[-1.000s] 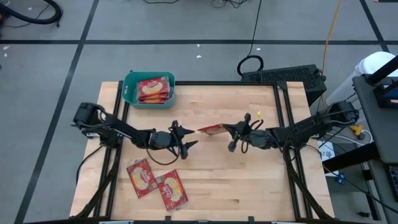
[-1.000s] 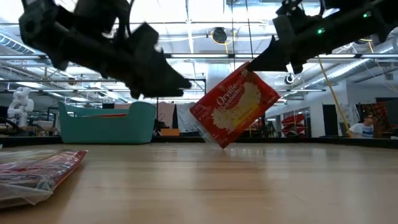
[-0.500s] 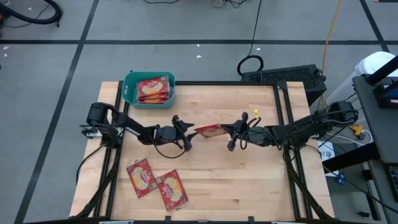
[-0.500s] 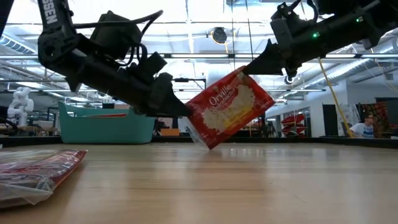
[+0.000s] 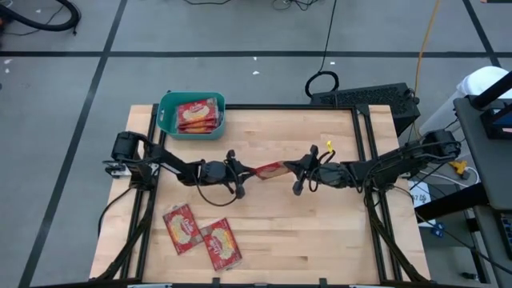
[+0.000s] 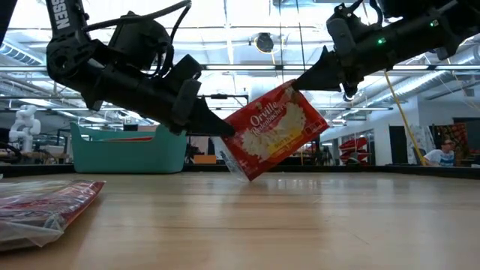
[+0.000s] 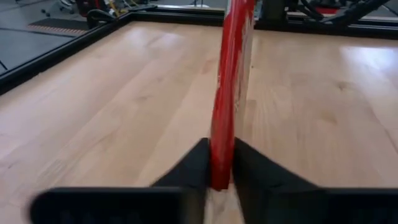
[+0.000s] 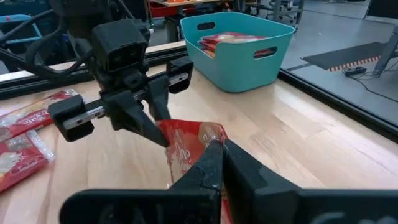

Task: Sort popcorn bags into baskets
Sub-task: Put the red popcorn bag into the green bin

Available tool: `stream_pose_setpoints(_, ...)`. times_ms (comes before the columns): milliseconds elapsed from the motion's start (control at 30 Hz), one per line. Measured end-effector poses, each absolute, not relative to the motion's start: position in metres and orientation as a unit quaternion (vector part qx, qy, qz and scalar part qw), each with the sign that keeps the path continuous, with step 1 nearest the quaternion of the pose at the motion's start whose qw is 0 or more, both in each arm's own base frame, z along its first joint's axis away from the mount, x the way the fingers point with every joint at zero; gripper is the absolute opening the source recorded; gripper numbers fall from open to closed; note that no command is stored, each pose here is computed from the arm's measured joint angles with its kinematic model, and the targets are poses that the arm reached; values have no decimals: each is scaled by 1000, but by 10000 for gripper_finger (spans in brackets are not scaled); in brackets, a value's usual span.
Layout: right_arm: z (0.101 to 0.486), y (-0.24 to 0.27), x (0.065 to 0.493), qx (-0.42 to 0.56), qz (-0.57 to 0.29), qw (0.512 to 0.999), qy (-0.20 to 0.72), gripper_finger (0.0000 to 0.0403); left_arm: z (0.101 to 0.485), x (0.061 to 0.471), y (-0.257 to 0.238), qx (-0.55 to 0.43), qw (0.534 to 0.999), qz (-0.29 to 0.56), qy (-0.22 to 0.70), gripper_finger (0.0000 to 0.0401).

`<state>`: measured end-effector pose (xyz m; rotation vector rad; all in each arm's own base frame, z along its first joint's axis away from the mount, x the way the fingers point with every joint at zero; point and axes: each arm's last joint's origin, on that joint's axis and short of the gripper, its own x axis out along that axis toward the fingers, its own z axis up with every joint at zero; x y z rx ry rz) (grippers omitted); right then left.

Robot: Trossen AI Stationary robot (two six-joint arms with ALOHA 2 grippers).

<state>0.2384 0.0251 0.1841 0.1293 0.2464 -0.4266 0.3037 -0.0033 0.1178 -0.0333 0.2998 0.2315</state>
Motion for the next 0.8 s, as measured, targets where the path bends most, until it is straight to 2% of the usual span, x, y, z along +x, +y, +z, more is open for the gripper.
stream_pose_setpoints(67,184,25,238,62,-210,968,123,0,118,304,-4,-13,982,112,150,22)
stream_pose_setpoints(100,184,25,238,59,-211,968,126,0,118,304,-4,-10,982,111,150,17)
stream_pose_setpoints(200,184,25,237,48,-209,968,134,5,122,302,-3,0,982,110,156,29)
stream_pose_setpoints(333,186,24,232,52,-180,970,154,36,138,295,-3,21,978,107,175,39)
stream_pose_setpoints(500,185,16,228,75,-179,965,176,103,163,281,-2,43,974,105,194,14)
stream_pose_setpoints(633,178,6,233,103,-161,963,189,175,178,269,-2,61,971,101,210,24)
stream_pose_setpoints(800,163,-3,244,87,-167,961,201,250,181,260,-2,57,965,95,240,32)
